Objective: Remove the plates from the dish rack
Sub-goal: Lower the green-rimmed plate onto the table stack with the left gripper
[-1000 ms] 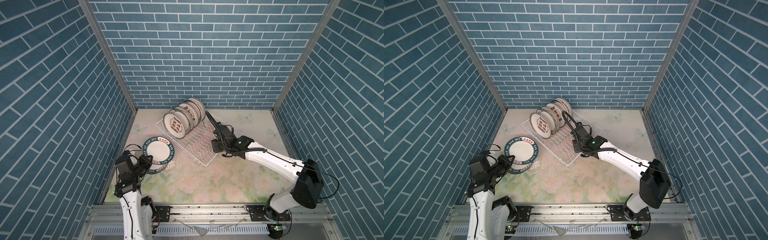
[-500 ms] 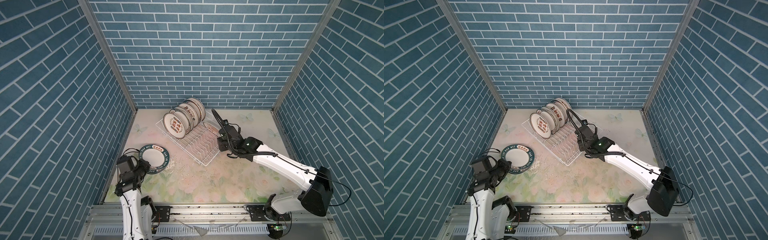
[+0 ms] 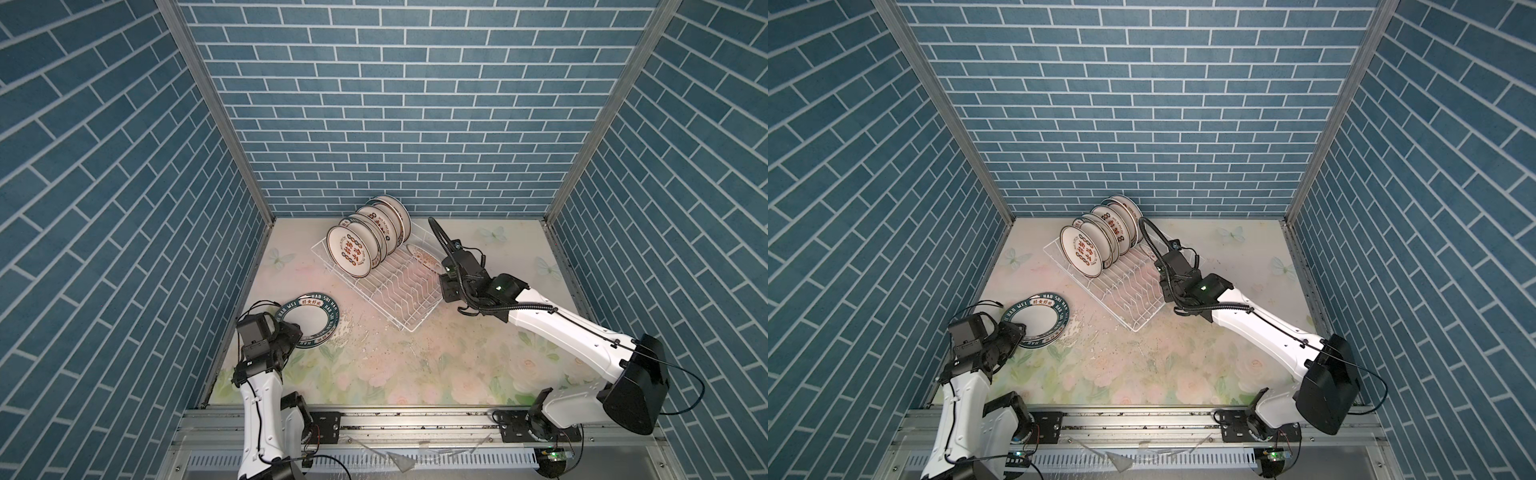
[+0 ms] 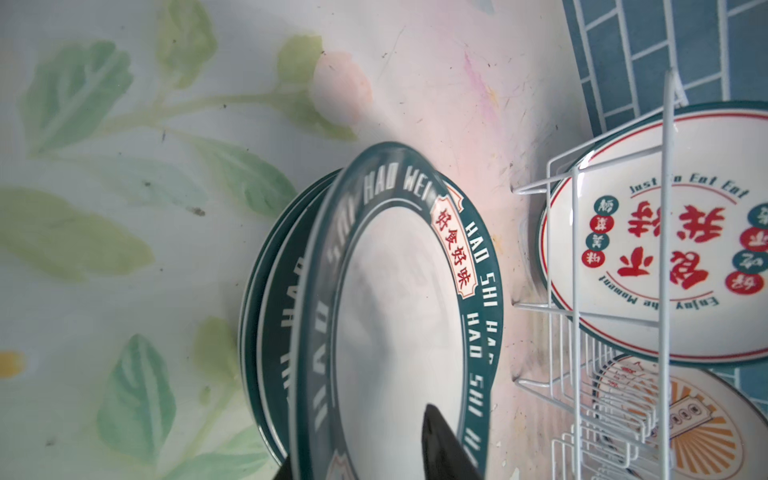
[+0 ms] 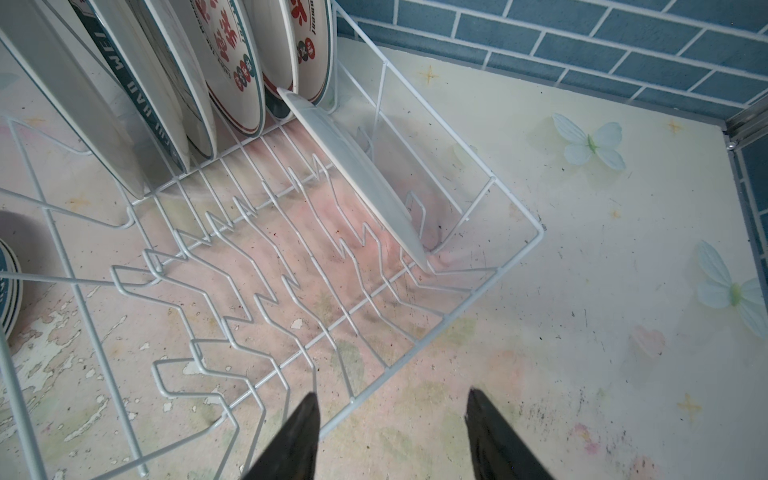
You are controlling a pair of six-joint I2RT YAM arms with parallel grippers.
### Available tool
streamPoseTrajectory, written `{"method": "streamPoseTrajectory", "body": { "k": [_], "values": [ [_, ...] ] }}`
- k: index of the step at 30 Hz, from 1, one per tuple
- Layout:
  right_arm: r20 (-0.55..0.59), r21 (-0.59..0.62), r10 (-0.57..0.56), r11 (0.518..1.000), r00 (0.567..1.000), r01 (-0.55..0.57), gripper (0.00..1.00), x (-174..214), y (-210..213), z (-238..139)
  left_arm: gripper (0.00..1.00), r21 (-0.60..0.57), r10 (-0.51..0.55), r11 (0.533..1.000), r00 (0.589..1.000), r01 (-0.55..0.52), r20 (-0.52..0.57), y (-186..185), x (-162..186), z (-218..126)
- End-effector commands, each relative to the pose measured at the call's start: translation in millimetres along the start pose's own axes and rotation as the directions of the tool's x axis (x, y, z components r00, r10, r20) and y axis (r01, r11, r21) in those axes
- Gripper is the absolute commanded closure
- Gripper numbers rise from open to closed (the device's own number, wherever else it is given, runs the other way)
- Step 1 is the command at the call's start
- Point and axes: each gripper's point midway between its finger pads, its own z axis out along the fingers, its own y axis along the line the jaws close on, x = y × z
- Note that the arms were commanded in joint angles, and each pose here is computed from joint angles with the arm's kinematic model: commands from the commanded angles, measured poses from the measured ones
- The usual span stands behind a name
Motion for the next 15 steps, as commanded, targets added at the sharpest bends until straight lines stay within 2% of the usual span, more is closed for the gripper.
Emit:
{"method": "streamPoseTrajectory", "body": {
  "k": [1, 7, 13, 15],
  "values": [
    [-0.036, 0.009, -0.041, 0.999, 0.999, 0.042, 0.42, 11.6, -1.7, 8.0, 0.46, -0.025, 0.007, 1.0, 1.0, -0.007, -0.005, 5.9, 1.7, 1.3],
    [-0.045, 0.006, -0.048, 0.999, 0.998, 0.049, 0.42, 12.1, -1.0, 11.1, 0.22, -0.026, 0.0, 1.0, 1.0, 0.0, -0.031, 5.7, 3.3, 5.7],
    [-0.058, -0.002, -0.058, 0.998, 0.997, 0.058, 0.42, 12.5, 1.1, 14.2, 0.08, -0.02, 0.001, 1.0, 0.998, -0.002, -0.065, 3.6, 4.3, 11.9],
    [-0.067, -0.004, -0.066, 0.998, 0.996, 0.066, 0.42, 13.3, 1.4, 16.2, 0.01, -0.004, 0.003, 1.0, 0.997, -0.004, -0.073, 0.3, 4.5, 12.7]
  ]
}}
